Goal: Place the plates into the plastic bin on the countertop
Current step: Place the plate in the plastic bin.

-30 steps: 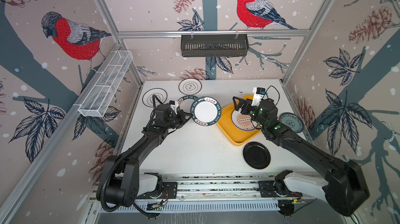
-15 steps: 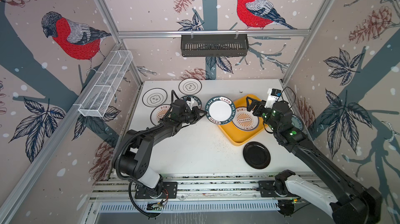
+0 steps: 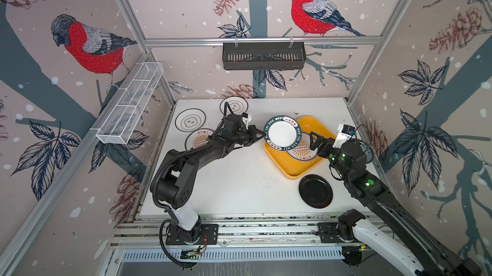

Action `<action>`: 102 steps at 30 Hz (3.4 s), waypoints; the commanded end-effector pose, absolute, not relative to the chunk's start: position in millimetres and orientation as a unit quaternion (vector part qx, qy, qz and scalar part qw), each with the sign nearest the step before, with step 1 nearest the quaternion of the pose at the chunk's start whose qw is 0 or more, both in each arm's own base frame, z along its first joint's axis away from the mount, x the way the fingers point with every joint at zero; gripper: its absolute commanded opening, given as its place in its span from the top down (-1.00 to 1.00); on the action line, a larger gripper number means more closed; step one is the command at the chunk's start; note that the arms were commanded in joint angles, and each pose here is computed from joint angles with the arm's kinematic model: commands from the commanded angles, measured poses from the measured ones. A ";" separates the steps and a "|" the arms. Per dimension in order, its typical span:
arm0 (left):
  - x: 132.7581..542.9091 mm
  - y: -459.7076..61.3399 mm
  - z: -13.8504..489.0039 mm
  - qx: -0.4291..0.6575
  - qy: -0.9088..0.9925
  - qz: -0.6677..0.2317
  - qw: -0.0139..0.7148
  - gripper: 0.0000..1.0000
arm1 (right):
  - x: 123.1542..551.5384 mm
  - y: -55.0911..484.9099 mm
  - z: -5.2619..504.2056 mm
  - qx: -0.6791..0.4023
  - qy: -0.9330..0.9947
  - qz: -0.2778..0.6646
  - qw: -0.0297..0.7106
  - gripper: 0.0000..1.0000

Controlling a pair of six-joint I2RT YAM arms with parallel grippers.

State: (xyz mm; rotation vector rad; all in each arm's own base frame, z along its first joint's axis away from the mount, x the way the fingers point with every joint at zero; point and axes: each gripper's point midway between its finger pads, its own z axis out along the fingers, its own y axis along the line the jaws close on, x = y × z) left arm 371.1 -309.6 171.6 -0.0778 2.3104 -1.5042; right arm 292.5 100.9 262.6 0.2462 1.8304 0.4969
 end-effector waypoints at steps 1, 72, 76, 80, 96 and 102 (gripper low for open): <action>380.1 -317.9 176.1 -0.028 0.816 -0.538 0.212 1.00 | 295.9 97.8 277.1 0.078 0.771 0.186 0.604 -0.99; 392.1 -423.6 76.9 0.022 0.872 -0.478 0.106 1.00 | 320.6 95.4 263.4 0.088 0.770 0.201 0.599 -0.99; 393.4 -422.2 73.4 0.024 0.881 -0.459 0.110 1.00 | 319.9 95.5 262.9 0.087 0.771 0.202 0.598 -0.99; 394.6 -422.7 73.8 0.027 0.887 -0.447 0.113 1.00 | 319.2 95.5 264.0 0.088 0.770 0.203 0.598 -0.99; 387.7 -424.8 86.0 0.043 0.897 -0.419 0.134 0.19 | 317.1 95.7 265.0 0.087 0.770 0.206 0.597 -0.99; 387.0 -421.8 91.2 0.055 0.905 -0.397 0.146 -0.09 | 320.0 96.6 263.9 0.086 0.772 0.204 0.596 -0.99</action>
